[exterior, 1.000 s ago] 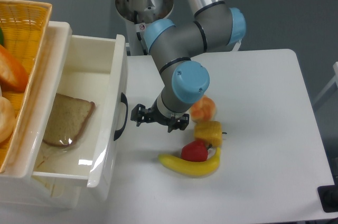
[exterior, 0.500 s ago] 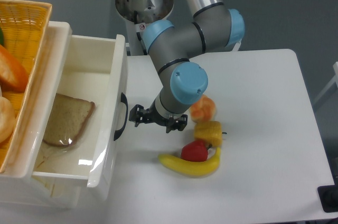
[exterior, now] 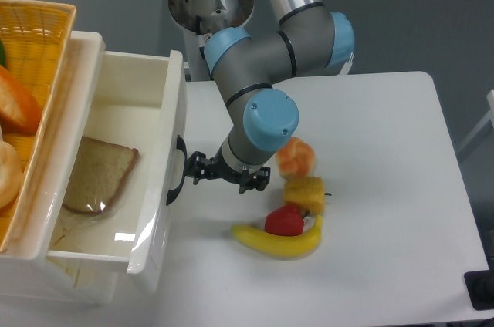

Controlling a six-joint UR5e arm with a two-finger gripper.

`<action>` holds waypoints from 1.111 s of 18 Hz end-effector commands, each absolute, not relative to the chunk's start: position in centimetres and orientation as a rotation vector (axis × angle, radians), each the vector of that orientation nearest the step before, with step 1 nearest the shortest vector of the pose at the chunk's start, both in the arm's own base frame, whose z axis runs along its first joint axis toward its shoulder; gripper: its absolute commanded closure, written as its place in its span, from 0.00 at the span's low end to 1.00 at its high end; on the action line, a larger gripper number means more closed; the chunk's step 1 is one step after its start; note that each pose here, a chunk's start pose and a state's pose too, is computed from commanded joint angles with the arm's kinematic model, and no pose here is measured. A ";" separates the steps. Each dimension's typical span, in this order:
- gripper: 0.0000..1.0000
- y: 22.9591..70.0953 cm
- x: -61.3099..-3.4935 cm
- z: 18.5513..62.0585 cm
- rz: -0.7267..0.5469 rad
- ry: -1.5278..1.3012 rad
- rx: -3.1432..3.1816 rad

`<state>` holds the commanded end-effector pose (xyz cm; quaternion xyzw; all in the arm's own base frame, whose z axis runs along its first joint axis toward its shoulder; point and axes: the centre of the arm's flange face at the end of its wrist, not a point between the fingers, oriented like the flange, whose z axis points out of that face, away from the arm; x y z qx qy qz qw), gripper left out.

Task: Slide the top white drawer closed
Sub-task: 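Push the drawer front with the gripper, sliding the drawer shut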

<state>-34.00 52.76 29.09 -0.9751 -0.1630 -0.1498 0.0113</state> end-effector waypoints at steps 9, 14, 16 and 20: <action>0.00 53.5 -32.5 30.1 -0.482 -0.475 -3.021; 0.00 54.3 -30.9 30.6 -0.481 -0.435 -3.027; 0.00 54.4 -30.7 30.6 -0.482 -0.437 -3.028; 0.00 55.3 -29.2 31.0 -0.474 -0.393 -3.030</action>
